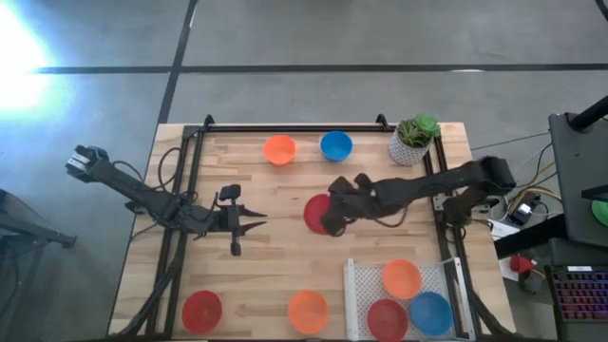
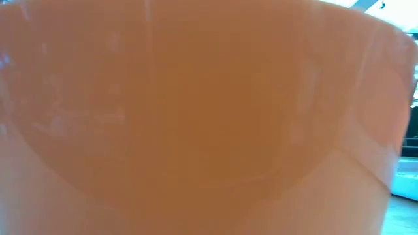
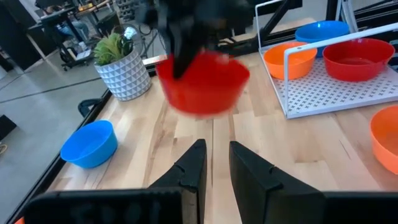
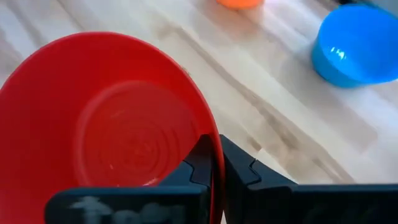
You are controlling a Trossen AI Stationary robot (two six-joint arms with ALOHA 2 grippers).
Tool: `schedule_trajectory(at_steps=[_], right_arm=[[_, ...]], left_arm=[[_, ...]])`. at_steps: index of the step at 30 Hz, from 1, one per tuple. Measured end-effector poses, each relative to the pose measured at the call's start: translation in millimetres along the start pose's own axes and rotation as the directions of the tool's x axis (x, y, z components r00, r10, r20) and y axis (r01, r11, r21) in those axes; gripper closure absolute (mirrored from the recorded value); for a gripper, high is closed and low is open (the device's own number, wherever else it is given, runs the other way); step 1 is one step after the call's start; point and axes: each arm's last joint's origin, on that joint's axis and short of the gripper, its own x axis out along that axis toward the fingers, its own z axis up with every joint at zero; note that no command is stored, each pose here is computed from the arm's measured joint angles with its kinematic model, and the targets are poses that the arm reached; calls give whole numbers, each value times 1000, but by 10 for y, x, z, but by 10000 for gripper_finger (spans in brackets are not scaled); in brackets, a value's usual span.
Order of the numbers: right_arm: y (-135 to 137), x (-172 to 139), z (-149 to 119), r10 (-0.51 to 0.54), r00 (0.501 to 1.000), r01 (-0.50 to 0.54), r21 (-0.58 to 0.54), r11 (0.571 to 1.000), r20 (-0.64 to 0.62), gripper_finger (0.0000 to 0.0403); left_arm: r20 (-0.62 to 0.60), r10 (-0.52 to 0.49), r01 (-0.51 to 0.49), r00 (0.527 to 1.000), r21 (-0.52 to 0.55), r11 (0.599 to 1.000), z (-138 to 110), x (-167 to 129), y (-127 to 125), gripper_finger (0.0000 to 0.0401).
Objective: Pick & Place Mini bowls
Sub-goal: Stack the top red bowl on top of the red bowl on the shelf
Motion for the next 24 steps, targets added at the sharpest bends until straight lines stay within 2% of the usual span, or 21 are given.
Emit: schedule_trajectory(at_steps=[3,7,14,19,24], right_arm=[[-15,-238,13,45,999,-46,12,999,28,394],[-69,-502,-58,93,996,-93,18,996,6,394],[-286,-977,-211,127,991,-123,100,987,-40,394],[-331,-1223,-361,238,959,-221,119,968,-152,394],[-244,-1353,-576,293,919,-278,95,956,-264,394]], left_arm=[[-1,0,0,1000,1,1000,-1,1,-1,337],[-4,-1,1,1000,6,1000,-14,1,-2,337],[-5,-1,1,1000,12,1000,-15,1,-2,337],[-5,-1,1,1000,12,1000,-15,1,-2,337],[-5,-1,2,1000,12,1000,-15,1,-2,337]])
